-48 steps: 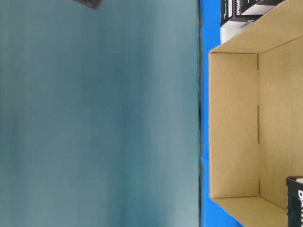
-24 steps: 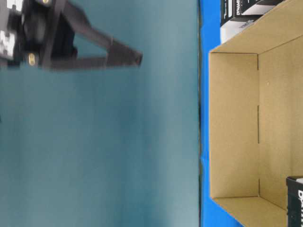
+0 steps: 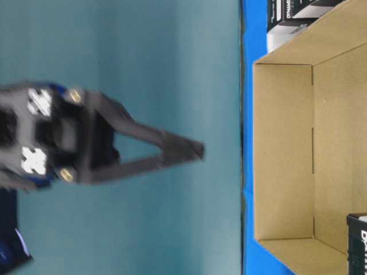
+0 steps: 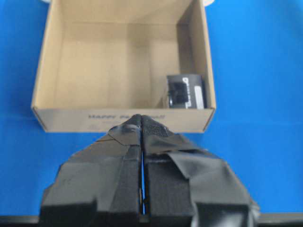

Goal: Pick the box from inside the cardboard box.
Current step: 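Move the right gripper over the cardboard box toward the black box, then lower the open right gripper around the black box in the corner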

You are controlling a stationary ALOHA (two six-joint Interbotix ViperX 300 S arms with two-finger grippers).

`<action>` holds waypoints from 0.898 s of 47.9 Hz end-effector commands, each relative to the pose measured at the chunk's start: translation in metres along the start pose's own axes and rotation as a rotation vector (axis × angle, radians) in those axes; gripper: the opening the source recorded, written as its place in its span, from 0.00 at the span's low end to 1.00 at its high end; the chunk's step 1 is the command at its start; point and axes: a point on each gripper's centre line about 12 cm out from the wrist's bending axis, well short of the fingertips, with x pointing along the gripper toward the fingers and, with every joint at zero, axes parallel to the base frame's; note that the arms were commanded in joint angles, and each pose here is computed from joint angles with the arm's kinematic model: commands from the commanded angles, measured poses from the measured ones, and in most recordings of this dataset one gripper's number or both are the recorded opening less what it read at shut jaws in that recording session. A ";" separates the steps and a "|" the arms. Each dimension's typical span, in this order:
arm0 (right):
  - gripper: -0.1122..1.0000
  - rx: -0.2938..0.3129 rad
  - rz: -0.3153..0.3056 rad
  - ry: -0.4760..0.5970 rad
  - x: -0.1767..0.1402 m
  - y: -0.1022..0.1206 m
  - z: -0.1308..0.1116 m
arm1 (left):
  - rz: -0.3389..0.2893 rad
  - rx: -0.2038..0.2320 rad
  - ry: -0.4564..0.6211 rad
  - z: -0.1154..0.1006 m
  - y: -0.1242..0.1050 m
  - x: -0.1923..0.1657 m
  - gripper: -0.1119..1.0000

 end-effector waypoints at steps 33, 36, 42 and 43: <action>0.53 -0.016 -0.005 -0.070 0.015 -0.007 0.027 | -0.001 0.002 -0.025 0.011 -0.001 -0.004 0.06; 0.70 -0.014 -0.009 -0.071 0.019 -0.008 0.028 | 0.000 0.001 -0.025 0.011 0.000 -0.004 0.06; 0.96 -0.003 -0.010 -0.064 0.032 -0.014 0.028 | 0.000 0.001 -0.023 0.010 0.000 -0.003 0.06; 0.98 0.001 -0.012 -0.061 0.035 -0.016 0.028 | 0.001 0.001 -0.022 0.010 0.000 -0.003 0.06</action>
